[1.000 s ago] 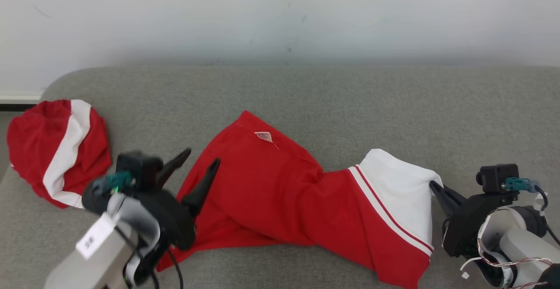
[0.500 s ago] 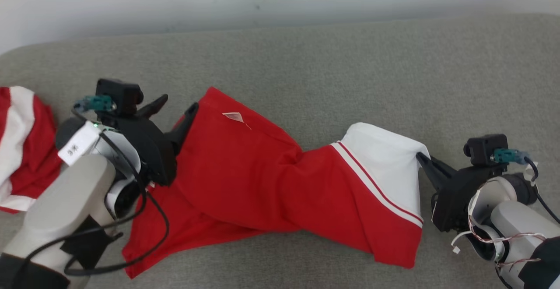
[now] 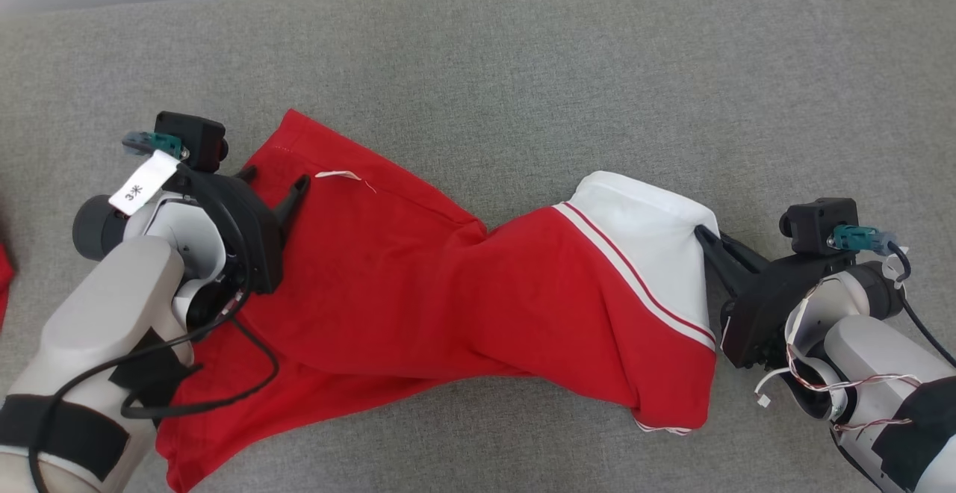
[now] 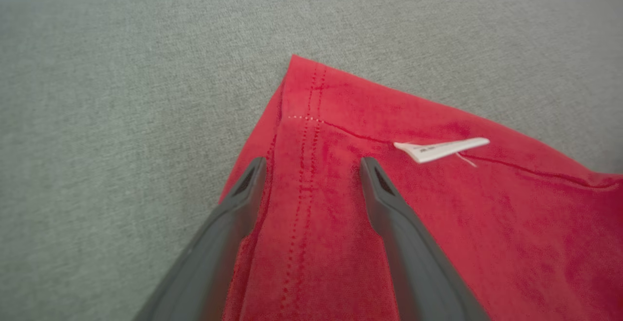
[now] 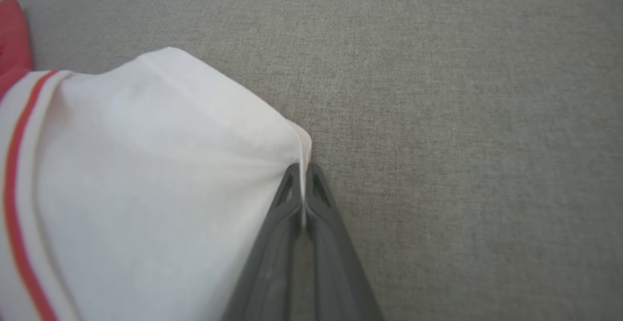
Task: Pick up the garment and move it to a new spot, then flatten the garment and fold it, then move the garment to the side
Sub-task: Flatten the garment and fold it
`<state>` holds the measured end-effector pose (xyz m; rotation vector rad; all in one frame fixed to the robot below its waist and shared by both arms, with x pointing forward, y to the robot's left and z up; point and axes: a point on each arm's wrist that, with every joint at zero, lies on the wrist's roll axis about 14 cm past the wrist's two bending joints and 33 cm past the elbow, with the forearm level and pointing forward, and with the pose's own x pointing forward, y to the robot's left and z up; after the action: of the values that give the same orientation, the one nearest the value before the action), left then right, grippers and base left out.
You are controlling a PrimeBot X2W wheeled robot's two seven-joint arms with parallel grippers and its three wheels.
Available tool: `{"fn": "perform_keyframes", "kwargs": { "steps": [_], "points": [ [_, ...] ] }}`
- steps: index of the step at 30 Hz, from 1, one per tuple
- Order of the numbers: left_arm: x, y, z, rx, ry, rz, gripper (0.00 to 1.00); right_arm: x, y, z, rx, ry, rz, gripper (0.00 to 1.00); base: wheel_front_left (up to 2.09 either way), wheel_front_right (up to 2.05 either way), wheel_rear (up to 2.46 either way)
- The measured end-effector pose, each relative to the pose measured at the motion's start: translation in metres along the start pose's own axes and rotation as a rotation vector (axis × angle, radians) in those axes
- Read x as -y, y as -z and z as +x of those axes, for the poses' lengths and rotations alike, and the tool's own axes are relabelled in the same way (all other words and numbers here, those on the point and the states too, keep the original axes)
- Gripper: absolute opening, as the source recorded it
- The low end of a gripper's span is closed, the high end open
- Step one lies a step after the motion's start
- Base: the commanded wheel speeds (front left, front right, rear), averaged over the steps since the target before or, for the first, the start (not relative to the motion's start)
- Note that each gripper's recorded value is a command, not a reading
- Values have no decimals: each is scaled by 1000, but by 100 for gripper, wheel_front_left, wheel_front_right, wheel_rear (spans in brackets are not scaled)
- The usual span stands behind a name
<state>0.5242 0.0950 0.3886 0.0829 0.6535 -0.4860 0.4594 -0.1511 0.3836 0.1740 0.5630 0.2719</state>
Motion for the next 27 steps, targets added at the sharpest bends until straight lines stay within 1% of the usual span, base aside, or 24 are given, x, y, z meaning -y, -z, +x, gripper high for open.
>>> {"fn": "perform_keyframes", "kwargs": {
  "steps": [2, 7, 18, 23, 24, 25, 26, 27],
  "points": [
    [-2, 4, 1, -14, -6, 2, 100, 0, -2, 2, 2, -1, -1, 0, 0, 0, 0],
    [-6, -3, 4, -8, -15, 8, 100, 0, -1, 4, 2, -1, -4, 0, 0, 0, 0],
    [1, -3, 14, -8, 11, 45, 100, 3, -2, 4, 5, 4, -7, 0, 0, 0, 0],
    [3, -7, 17, 3, 18, 35, 100, 4, -1, 3, 4, 9, -4, 0, 0, 0, 0],
    [2, -7, 17, 4, 18, 37, 87, 4, -1, 3, 4, 10, -4, 0, 0, 0, 0],
    [3, -7, 17, 6, 19, 42, 50, 5, -1, 3, 4, 10, -4, 0, 0, 0, 0],
    [3, -8, 18, 7, 20, 45, 17, 5, -1, 3, 4, 10, -4, 0, 0, 0, 0],
    [3, -9, 18, 9, 21, 49, 0, 5, -1, 3, 4, 12, -4, 0, 0, 0, 0]
  ]
}}
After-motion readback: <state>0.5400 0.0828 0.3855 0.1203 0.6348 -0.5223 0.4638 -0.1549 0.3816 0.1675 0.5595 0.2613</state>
